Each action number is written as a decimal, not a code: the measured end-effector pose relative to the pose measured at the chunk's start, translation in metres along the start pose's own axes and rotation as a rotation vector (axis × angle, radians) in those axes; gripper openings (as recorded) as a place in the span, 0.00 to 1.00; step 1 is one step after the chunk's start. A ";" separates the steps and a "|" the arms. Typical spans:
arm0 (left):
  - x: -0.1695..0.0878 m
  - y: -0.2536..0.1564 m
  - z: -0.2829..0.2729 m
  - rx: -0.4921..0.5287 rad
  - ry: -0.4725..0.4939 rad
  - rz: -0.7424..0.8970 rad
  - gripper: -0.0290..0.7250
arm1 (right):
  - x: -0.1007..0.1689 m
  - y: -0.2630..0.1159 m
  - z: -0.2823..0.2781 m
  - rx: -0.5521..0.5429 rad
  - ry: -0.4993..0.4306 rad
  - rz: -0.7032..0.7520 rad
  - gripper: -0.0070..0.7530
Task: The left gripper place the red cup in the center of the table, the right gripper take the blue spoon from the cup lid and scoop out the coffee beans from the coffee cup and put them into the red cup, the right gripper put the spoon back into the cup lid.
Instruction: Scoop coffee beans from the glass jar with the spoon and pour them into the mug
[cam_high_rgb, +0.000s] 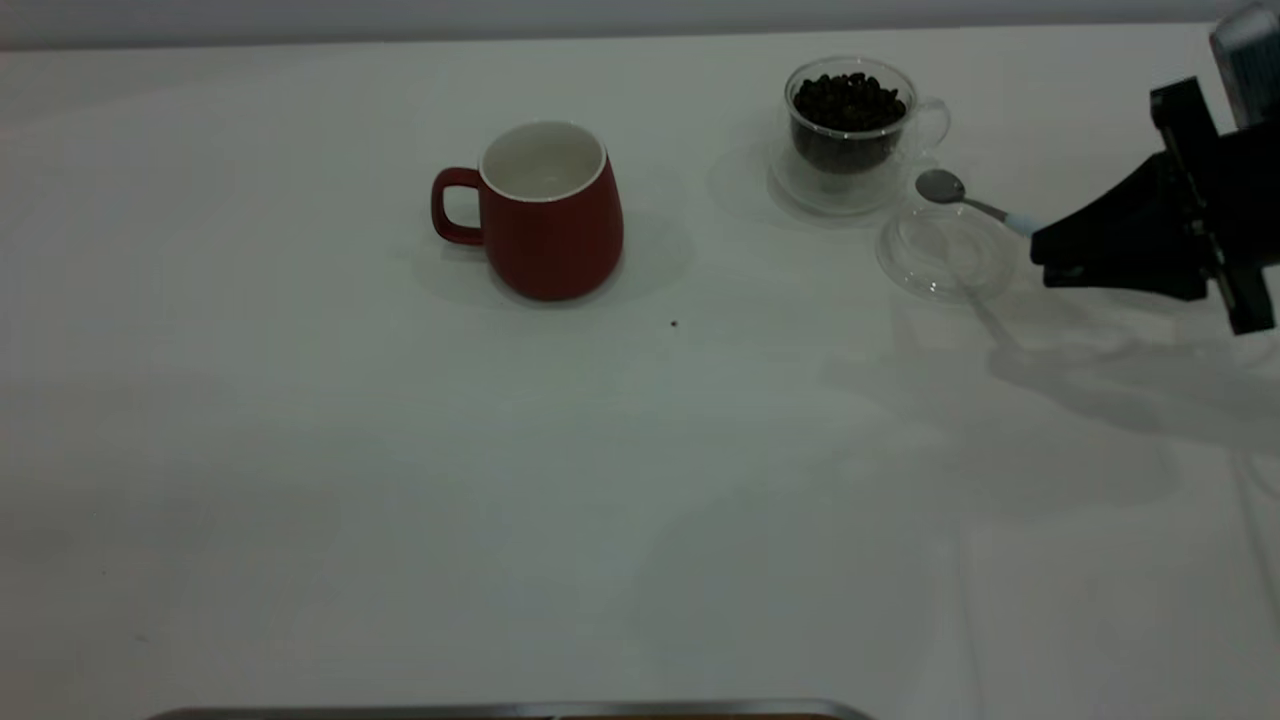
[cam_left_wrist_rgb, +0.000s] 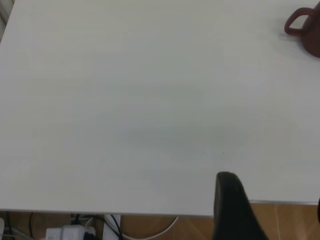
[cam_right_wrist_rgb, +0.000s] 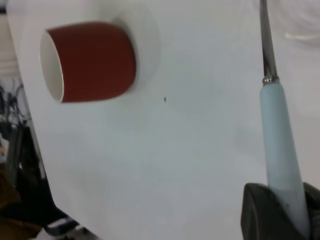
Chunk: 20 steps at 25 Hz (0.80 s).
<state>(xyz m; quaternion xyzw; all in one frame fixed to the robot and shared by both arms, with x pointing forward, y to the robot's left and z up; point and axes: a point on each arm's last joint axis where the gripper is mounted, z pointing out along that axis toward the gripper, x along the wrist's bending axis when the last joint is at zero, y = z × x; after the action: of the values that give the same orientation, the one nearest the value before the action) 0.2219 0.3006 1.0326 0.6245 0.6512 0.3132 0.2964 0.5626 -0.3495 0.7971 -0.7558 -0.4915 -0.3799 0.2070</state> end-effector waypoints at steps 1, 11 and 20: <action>0.000 0.000 0.000 0.000 0.000 0.000 0.66 | 0.004 0.001 -0.004 0.002 -0.008 -0.003 0.16; 0.000 0.000 0.000 0.000 0.000 0.000 0.66 | 0.096 0.043 -0.010 0.042 -0.066 -0.179 0.16; 0.000 0.000 0.000 0.000 0.000 0.001 0.66 | 0.142 0.081 -0.013 0.138 -0.338 -0.292 0.16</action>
<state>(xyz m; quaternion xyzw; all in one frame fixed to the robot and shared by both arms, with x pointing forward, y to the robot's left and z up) 0.2218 0.3006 1.0326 0.6247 0.6508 0.3135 0.2964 0.6629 -0.3098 0.9203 -0.7137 -0.6481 -0.2391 0.1159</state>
